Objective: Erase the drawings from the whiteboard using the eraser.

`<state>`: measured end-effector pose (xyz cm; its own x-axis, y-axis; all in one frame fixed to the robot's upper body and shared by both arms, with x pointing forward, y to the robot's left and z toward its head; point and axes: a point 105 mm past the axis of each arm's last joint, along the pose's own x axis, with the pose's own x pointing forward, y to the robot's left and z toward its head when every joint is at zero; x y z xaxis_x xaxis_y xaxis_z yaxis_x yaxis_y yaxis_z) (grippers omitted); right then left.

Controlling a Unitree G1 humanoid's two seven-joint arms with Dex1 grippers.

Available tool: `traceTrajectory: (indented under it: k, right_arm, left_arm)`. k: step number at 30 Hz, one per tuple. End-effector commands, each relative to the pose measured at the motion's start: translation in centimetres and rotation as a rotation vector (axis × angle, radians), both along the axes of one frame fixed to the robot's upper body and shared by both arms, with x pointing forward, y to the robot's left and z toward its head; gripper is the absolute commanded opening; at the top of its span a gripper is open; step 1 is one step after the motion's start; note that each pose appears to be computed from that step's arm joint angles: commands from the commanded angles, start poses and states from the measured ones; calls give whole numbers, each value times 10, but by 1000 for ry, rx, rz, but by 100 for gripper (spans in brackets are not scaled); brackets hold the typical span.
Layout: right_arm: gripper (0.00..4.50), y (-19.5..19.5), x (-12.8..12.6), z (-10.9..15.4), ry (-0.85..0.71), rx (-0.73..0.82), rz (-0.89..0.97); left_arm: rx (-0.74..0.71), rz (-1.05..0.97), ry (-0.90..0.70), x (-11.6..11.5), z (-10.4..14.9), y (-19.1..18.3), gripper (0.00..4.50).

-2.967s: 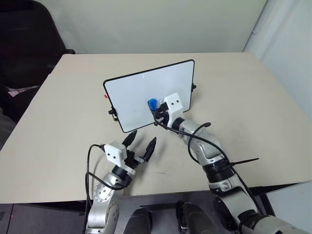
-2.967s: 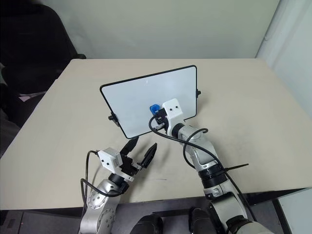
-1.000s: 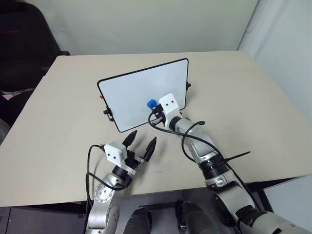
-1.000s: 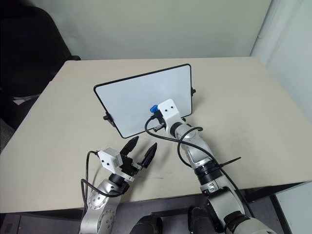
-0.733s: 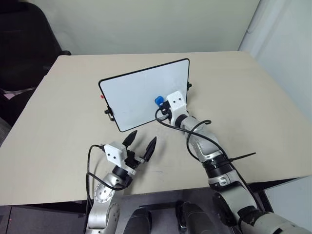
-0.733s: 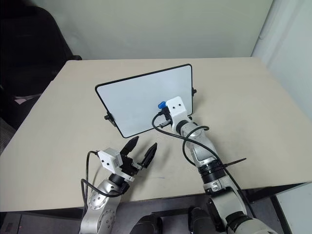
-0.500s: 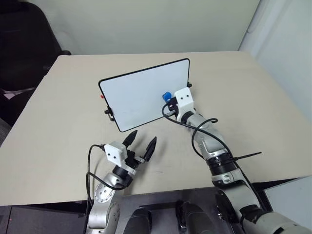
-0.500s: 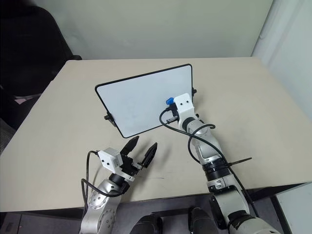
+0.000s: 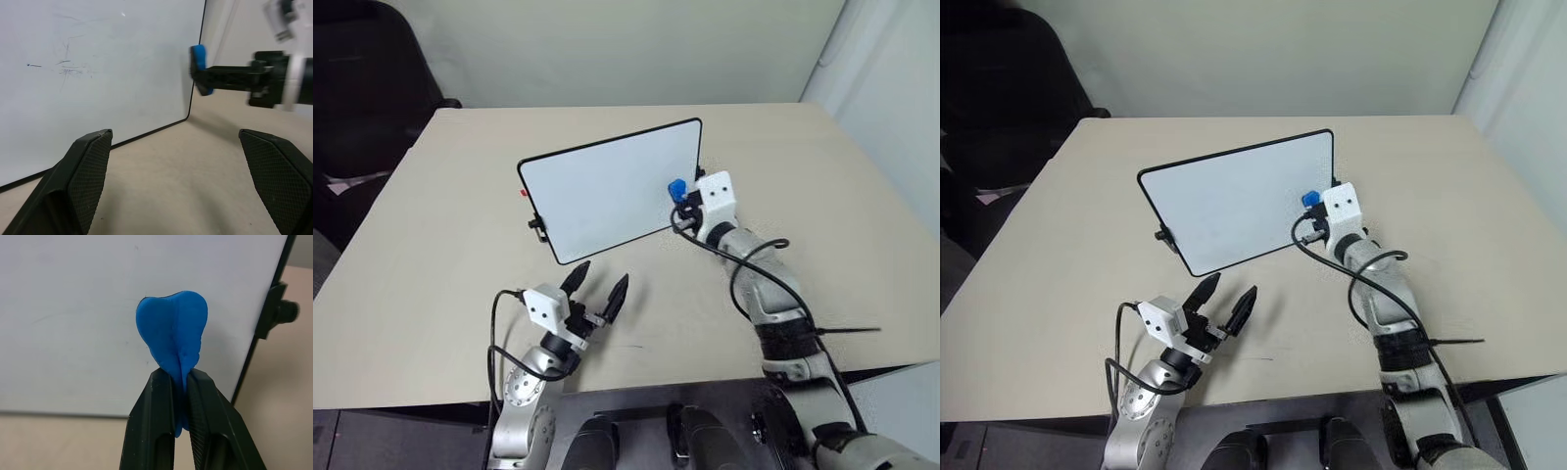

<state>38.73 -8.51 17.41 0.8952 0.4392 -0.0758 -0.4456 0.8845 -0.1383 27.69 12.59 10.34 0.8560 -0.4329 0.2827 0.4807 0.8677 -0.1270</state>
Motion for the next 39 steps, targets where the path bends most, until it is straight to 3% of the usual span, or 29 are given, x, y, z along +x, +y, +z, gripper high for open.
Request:
traceTrajectory:
  k: [1,5,10,17,25,29,30,34,39]
  right_arm:
    - [14,-6,-24,25,-32,-21,85]
    - [14,-40,-52,-13,313,-135,149]
    - [14,-82,-68,-24,434,-145,70]
    - [14,-87,-67,-53,517,-174,17]
    - [291,-95,-55,-50,459,-203,-72]
    - [429,-94,-51,-20,328,-133,-48]
    - [448,-91,-51,-10,276,-87,-20]
    - [448,-70,-63,37,-20,86,126]
    - [448,-32,-96,46,-124,225,380]
  left_arm:
    - [2,-7,-21,0,5,0,450]
    - [6,-25,-16,1,2,-5,450]
    - [0,-39,-3,4,-3,-11,450]
    - [3,-61,-3,9,-5,-15,450]
    - [5,-69,-4,11,-5,-17,450]
    - [4,-69,-3,12,-5,-17,450]
    - [4,-70,-2,12,-5,-17,450]
    - [2,-74,-3,12,-5,-18,450]
    - [-2,-76,-3,13,-5,-19,450]
